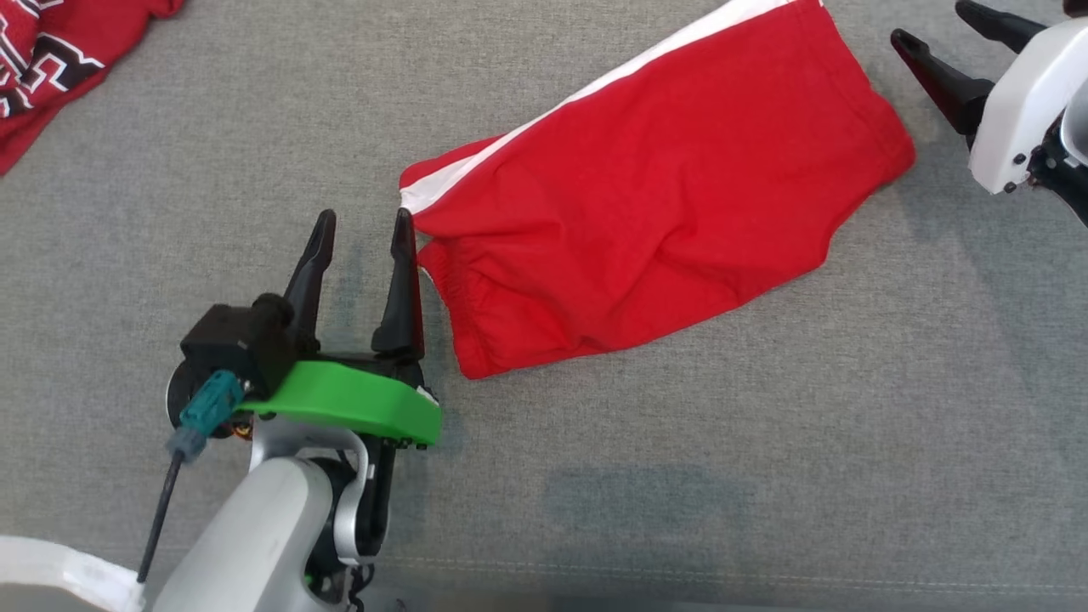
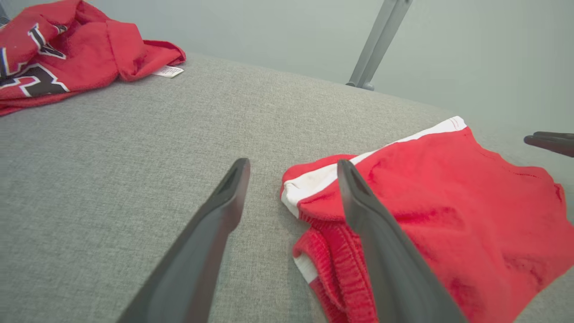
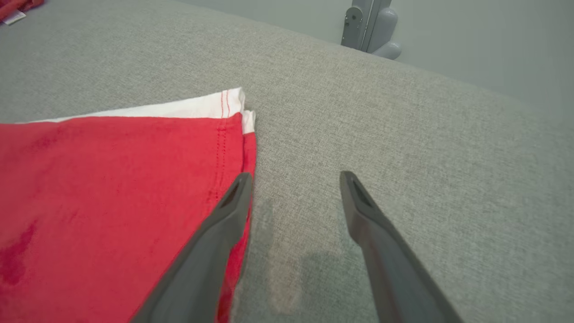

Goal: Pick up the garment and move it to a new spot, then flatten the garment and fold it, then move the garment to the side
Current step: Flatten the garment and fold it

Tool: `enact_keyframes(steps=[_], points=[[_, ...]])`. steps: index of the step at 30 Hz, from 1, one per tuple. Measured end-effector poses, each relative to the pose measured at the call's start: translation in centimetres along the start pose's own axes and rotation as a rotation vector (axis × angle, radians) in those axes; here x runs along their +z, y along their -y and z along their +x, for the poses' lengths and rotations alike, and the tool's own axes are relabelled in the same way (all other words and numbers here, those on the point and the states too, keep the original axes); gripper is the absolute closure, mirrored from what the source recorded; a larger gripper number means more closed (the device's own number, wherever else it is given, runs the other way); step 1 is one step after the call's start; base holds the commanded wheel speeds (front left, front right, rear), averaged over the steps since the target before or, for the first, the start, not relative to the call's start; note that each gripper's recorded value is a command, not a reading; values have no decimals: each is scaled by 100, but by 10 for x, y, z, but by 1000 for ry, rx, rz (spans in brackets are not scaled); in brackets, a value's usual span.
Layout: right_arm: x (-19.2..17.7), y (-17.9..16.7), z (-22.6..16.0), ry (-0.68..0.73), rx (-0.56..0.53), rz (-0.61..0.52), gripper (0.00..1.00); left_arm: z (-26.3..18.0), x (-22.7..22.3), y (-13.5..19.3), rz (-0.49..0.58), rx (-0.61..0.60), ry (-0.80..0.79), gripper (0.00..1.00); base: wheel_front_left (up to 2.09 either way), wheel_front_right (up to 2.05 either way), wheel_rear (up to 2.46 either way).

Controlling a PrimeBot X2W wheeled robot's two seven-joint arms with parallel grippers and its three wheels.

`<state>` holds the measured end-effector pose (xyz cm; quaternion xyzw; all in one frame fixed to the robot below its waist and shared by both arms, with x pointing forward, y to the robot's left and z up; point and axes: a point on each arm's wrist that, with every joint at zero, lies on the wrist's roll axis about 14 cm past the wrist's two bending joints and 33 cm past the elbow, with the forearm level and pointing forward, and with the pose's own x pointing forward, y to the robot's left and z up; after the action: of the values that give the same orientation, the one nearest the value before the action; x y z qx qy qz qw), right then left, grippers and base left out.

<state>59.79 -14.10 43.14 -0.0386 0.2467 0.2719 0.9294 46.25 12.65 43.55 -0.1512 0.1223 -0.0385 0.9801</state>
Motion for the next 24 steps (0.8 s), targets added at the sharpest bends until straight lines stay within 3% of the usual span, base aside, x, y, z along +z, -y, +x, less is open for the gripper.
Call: enact_keyframes(steps=[3,7,17,18,19,20,24], points=[[-8,2,11,-25,-11,75,0,-7,1,7,-31,-4,35,0,0,0,0],[-26,-25,34,-82,50,151,0,-12,-5,7,-18,-3,55,0,0,0,0],[-41,-41,57,-249,78,88,0,-20,-11,1,2,15,64,0,0,0,0],[-43,-42,57,-273,78,77,7,-21,-11,1,0,17,65,0,0,0,0],[-43,-42,57,-289,74,64,74,-21,-10,1,-3,15,69,0,0,0,0],[-42,-41,57,-294,70,42,100,-22,-10,2,-8,15,73,0,0,0,0],[-40,-53,56,-288,93,52,100,-22,-12,0,-12,18,67,0,0,0,0]])
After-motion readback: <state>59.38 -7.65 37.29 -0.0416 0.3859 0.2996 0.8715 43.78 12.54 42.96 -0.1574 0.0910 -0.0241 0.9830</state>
